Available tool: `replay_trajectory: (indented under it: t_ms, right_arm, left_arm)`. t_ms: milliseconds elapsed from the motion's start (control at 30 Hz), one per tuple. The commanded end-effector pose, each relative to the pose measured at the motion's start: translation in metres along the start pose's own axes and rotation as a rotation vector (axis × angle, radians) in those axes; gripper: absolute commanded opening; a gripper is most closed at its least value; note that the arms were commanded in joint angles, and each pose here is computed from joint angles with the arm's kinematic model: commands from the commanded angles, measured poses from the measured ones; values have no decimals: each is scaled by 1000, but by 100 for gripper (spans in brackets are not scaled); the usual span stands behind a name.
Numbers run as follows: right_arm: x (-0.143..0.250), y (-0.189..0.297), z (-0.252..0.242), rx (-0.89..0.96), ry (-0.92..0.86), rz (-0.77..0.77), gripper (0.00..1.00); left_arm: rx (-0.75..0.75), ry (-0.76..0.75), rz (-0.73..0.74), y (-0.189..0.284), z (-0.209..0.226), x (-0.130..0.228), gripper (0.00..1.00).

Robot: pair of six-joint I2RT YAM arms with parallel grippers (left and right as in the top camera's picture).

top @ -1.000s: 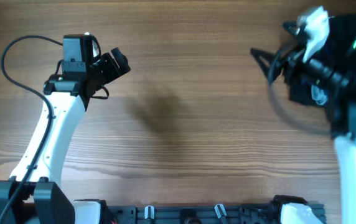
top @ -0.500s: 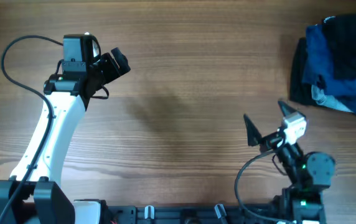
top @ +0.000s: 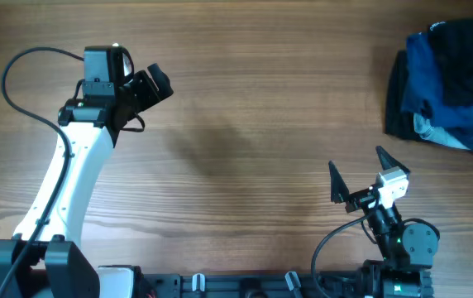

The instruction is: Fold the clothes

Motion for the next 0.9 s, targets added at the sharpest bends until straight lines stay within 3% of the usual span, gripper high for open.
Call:
replay_trajectory:
  t_ms: [0, 567, 867]
  right_arm:
    - [-2, 1, -1, 14, -6, -17, 100]
    - [-1, 0, -1, 16, -10, -8, 100]
    - [-1, 0, -1, 16, -10, -8, 100]
  left_arm:
    - [-10, 10, 3, -2, 3, 1, 100]
    - [-7, 10, 8, -2, 3, 1, 100]
    - [-38, 16, -80, 8, 12, -2, 100]
Point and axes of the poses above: each gripper's point midway between its finger pads, its own y axis back along the fingers, its own z axis along the line the jaws close on, x = y × z, the point moved 7 cm from there along y, back along the fingers, and after that the axes turned 15 degrees about -y, right-handed, at the moved point
